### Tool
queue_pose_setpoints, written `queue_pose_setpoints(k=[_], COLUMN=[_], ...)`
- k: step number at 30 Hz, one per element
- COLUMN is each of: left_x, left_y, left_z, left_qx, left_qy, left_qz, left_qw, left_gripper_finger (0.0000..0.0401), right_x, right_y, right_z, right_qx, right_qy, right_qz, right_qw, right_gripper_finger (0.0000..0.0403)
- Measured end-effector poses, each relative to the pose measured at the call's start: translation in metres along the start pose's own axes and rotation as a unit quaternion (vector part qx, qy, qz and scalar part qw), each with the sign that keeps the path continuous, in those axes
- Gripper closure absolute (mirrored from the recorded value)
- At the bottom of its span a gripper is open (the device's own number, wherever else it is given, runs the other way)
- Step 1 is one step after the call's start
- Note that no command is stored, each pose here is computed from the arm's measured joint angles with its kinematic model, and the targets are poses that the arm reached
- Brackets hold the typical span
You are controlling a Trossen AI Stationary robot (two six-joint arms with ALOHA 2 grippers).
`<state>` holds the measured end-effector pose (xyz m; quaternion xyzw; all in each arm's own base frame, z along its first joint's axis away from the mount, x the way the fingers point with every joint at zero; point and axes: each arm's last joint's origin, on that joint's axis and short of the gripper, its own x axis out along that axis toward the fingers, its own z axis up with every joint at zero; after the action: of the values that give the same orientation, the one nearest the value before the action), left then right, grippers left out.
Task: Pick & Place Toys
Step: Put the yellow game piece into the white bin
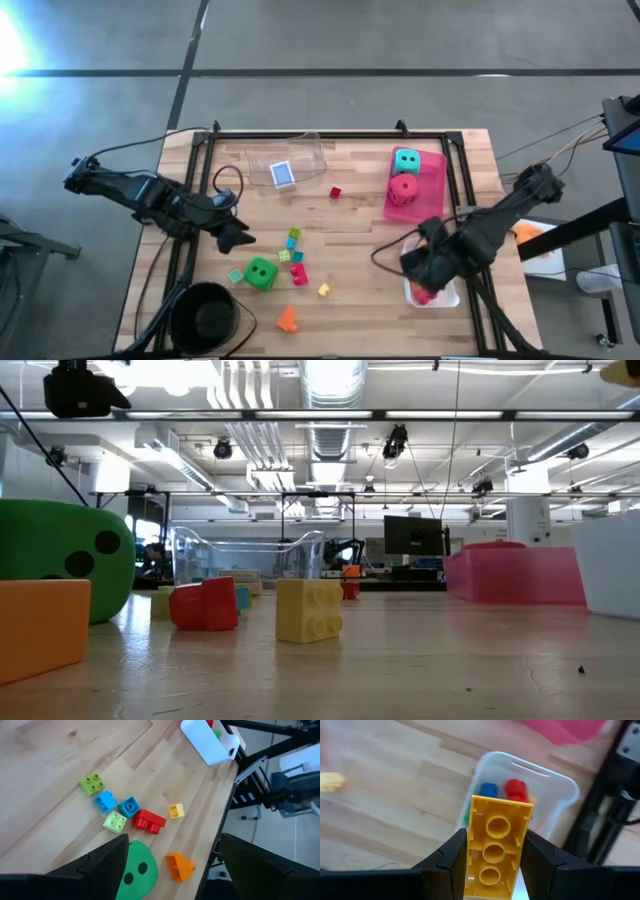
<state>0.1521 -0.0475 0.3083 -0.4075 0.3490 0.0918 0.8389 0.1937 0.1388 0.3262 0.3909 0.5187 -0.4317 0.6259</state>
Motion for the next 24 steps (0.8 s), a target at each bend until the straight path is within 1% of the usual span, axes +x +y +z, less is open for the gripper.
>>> queue_pose_setpoints(k=[4, 7, 12, 17, 20, 24], left_x=[0.0, 0.0, 0.001, 0.001, 0.001, 0.001], left_y=[0.0, 0.001, 0.002, 0.003, 0.003, 0.003], left_z=[0.0, 0.001, 0.003, 0.005, 0.005, 0.005], left_qx=[-0.019, -0.032, -0.046, -0.055, -0.056, -0.056], left_qy=[0.0, -0.001, -0.008, -0.013, -0.013, -0.013], left_qz=[0.002, 0.003, 0.007, 0.011, 0.011, 0.011], left_qw=[1.0, 0.999, 0.999, 0.998, 0.998, 0.998], left_gripper_finger=[0.0085, 0.0085, 0.0085, 0.0085, 0.0085, 0.0085], right_x=[0.013, 0.029, 0.059, 0.083, 0.094, 0.111], right_y=[-0.021, -0.03, -0.031, -0.034, -0.029, -0.021], right_z=[0.004, 0.004, -0.001, -0.003, -0.003, -0.001], right_qx=[0.035, 0.056, 0.058, 0.064, 0.071, 0.064], right_qy=[0.012, 0.012, 0.025, 0.02, 0.026, 0.032], right_qz=[-0.021, -0.025, 0.004, -0.024, -0.011, 0.003], right_qw=[0.999, 0.998, 0.998, 0.997, 0.997, 0.997], right_gripper_finger=[0.0271, 0.0271, 0.0271, 0.0271, 0.0271, 0.0271])
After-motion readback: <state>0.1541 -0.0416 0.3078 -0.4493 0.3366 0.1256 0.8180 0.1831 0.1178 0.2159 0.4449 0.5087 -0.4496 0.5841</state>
